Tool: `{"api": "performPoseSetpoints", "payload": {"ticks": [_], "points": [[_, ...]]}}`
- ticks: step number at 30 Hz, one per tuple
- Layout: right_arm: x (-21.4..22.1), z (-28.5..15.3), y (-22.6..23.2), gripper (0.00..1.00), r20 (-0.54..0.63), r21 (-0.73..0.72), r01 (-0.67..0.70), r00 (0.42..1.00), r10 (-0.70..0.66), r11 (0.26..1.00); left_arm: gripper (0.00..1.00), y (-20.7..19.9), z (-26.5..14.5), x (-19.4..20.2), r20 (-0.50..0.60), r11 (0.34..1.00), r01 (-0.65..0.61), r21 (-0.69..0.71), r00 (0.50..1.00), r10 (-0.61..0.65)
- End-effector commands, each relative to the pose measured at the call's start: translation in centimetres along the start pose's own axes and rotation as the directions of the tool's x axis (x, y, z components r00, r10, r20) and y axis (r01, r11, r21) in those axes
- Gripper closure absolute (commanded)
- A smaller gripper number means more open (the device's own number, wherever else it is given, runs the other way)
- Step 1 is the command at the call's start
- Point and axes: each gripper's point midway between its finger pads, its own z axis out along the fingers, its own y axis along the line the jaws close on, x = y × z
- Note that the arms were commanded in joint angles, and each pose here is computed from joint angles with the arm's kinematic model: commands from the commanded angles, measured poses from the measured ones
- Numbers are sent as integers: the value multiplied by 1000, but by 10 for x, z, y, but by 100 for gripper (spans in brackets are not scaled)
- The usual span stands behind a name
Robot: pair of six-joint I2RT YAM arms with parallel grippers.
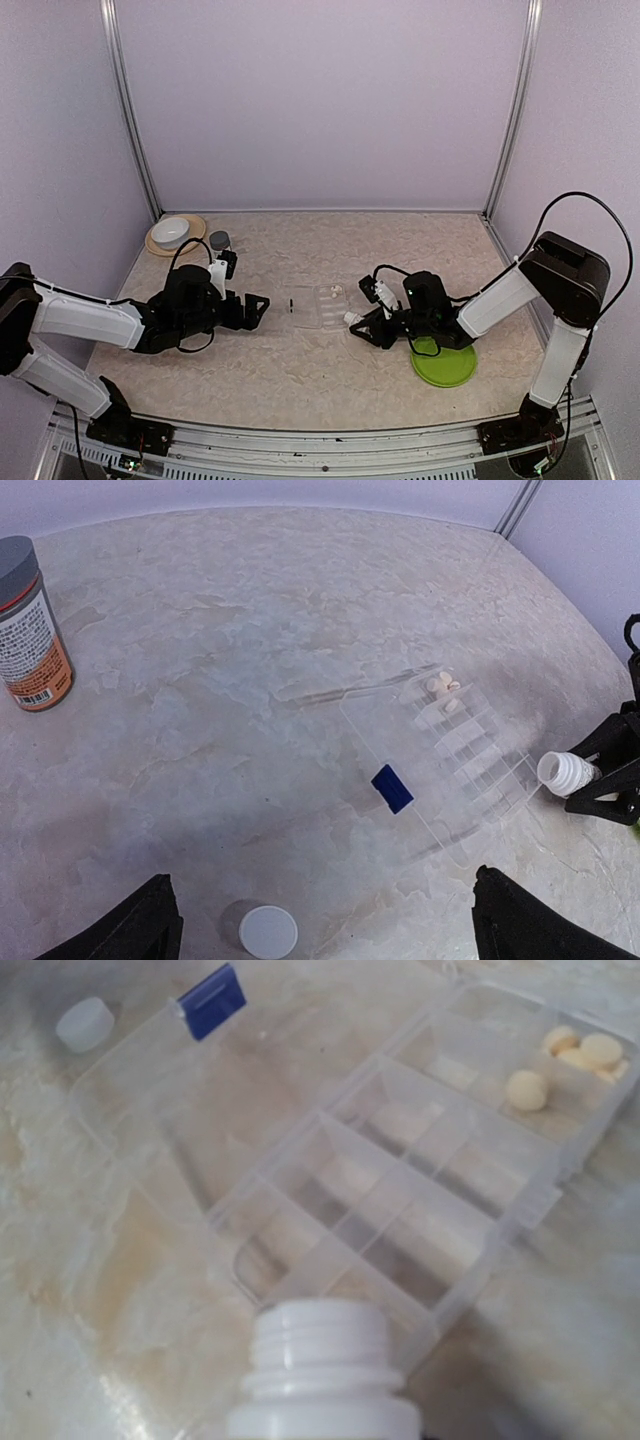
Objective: Sort the pills into containers
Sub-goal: Pour the pill into the pill bottle.
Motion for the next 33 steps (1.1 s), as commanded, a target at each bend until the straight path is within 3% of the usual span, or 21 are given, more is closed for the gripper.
{"api": "performPoseSetpoints", "payload": {"ticks": [1,33], "points": [[-8,0,-5,100,7,13,-1,1000,1,1000,1,1,1,-1,10,1000,0,7,1000,0],[-13,-3,-5,100,-47,29,-5,999,6,1000,1,0,1,-1,10,1000,5,11,1000,-5]]}}
